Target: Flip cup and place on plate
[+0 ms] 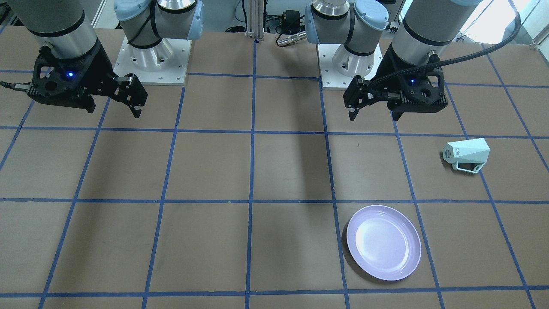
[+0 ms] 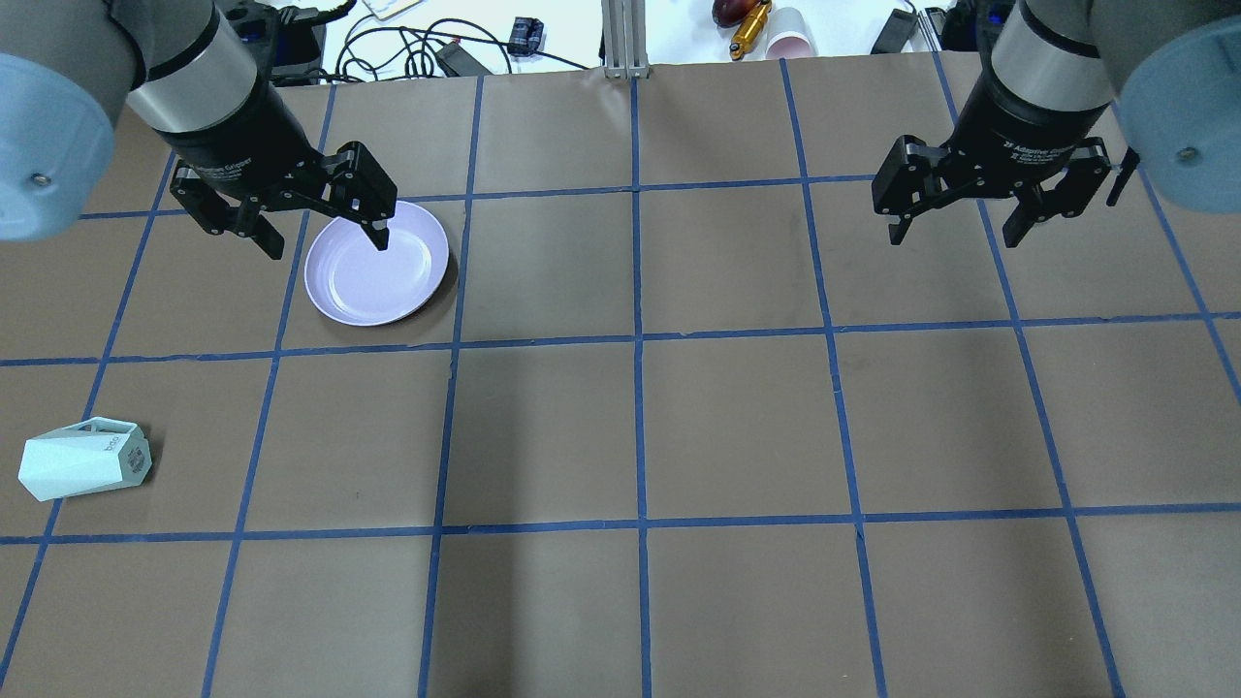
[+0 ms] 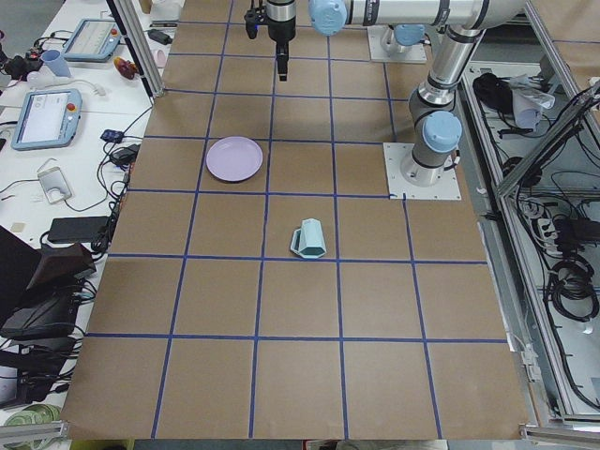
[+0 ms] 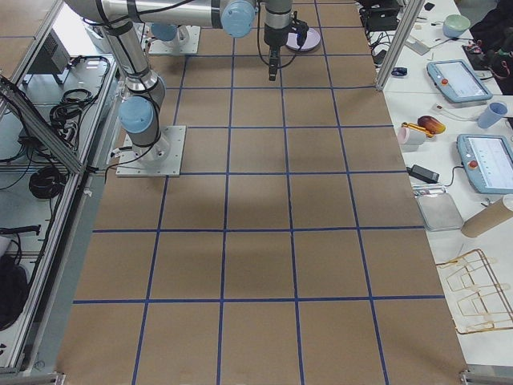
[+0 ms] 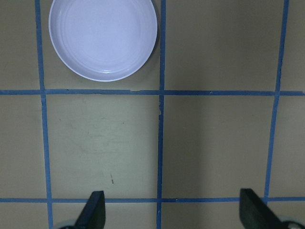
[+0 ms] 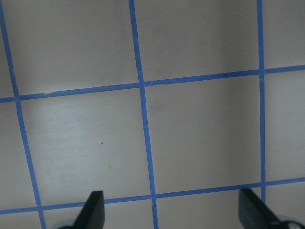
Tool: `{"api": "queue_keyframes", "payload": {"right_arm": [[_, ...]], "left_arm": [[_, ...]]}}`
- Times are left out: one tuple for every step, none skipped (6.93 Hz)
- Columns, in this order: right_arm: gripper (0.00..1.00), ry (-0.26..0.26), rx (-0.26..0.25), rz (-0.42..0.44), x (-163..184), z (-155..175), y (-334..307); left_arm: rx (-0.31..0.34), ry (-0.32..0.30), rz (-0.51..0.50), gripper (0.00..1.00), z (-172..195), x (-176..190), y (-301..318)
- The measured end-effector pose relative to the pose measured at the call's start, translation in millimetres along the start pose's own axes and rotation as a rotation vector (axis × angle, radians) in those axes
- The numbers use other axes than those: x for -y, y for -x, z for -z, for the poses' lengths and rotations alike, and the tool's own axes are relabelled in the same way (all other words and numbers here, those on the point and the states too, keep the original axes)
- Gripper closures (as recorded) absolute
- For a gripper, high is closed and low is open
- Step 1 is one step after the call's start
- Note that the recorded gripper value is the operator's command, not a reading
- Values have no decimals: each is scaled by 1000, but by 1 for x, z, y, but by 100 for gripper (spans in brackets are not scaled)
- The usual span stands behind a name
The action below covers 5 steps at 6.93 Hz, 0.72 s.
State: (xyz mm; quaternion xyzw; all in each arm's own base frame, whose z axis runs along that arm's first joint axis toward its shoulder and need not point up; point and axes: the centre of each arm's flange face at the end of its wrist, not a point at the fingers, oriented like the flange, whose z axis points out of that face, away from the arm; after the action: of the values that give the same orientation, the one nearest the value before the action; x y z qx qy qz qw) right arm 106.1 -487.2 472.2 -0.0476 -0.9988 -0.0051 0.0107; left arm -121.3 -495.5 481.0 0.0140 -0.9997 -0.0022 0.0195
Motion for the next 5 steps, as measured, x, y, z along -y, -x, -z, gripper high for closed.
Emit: {"api": "queue_keyframes", "payload": {"right_arm": [[0,0,0,0,0,0,0],[0,0,0,0,0,0,0],[0,0,0,0,0,0,0],[0,0,0,0,0,0,0],[0,0,0,0,0,0,0]], "left_arm": [[-6,0,0,0,0,-1,-1],[-7,-1,0,0,-1,-1,0],[-4,-5,5,0,0,0,4],[1,-10,22,0,2,3,15],[4,-15,53,0,4,8,38]]}}
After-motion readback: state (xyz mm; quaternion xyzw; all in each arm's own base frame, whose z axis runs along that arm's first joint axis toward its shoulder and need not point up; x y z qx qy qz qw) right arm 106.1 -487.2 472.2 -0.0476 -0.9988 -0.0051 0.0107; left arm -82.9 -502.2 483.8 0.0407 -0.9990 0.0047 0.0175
